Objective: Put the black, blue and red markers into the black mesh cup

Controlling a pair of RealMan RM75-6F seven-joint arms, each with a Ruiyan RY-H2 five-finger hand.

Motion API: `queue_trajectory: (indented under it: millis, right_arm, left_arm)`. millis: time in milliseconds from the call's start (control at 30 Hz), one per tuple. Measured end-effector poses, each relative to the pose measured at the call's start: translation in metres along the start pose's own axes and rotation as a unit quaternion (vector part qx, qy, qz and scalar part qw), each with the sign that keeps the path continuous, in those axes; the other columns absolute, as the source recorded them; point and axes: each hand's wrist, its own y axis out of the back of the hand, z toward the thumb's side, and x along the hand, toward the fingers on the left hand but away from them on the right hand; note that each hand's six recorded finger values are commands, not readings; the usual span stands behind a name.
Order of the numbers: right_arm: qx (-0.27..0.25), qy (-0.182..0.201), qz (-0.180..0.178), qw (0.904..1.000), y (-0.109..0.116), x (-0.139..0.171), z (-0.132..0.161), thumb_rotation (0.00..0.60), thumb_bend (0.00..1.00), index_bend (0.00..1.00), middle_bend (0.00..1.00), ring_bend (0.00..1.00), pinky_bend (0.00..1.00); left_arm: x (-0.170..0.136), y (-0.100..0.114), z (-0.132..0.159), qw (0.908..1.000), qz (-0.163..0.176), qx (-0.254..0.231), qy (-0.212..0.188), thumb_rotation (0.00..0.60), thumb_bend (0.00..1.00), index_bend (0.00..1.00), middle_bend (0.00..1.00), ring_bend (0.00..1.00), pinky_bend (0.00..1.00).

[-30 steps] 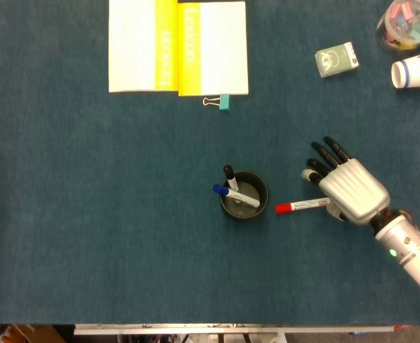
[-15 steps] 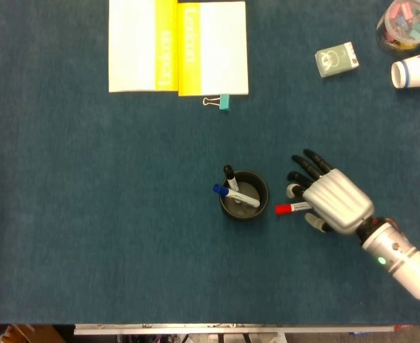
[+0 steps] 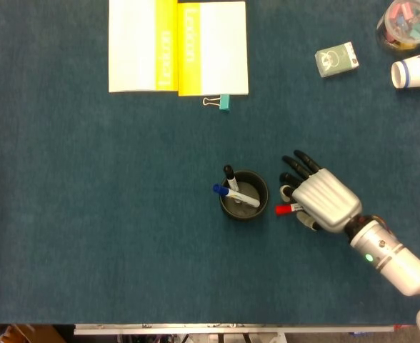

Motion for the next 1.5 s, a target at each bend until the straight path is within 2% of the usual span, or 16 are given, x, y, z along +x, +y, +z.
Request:
queue_trajectory:
  millis: [733, 1067, 1333, 1500]
  right_arm:
    - [0.019, -0.001, 0.003, 0.9998, -0.005, -0.005, 0.004, 0.600, 0.31, 0.51, 0.32, 0.07, 0.00]
    - [0.011, -0.004, -0.008, 0.9999, -0.001, -0.004, 0.003, 0.600, 0.36, 0.59, 0.34, 0.09, 0.00]
    - [-0.037, -0.007, -0.037, 0.9986, 0.019, 0.008, -0.002, 0.600, 0.36, 0.61, 0.36, 0.09, 0.00]
    - [-0.111, 0.005, -0.066, 0.9916, 0.048, 0.018, 0.002, 0.600, 0.36, 0.61, 0.36, 0.10, 0.00]
  left_arm:
    - [0.000, -0.001, -0.003, 1.0000, -0.001, -0.001, 0.001, 0.600, 0.36, 0.31, 0.20, 0.20, 0.10]
    - [-0.001, -0.001, -0.005, 1.0000, -0.002, -0.001, 0.003, 0.600, 0.36, 0.30, 0.20, 0.20, 0.10]
    - [0.001, 0.002, -0.001, 1.0000, 0.001, 0.002, -0.003, 0.600, 0.36, 0.30, 0.20, 0.20, 0.10]
    - [0.002, 0.003, 0.004, 1.0000, 0.003, 0.004, -0.007, 0.600, 0.36, 0.31, 0.20, 0.20, 0.10]
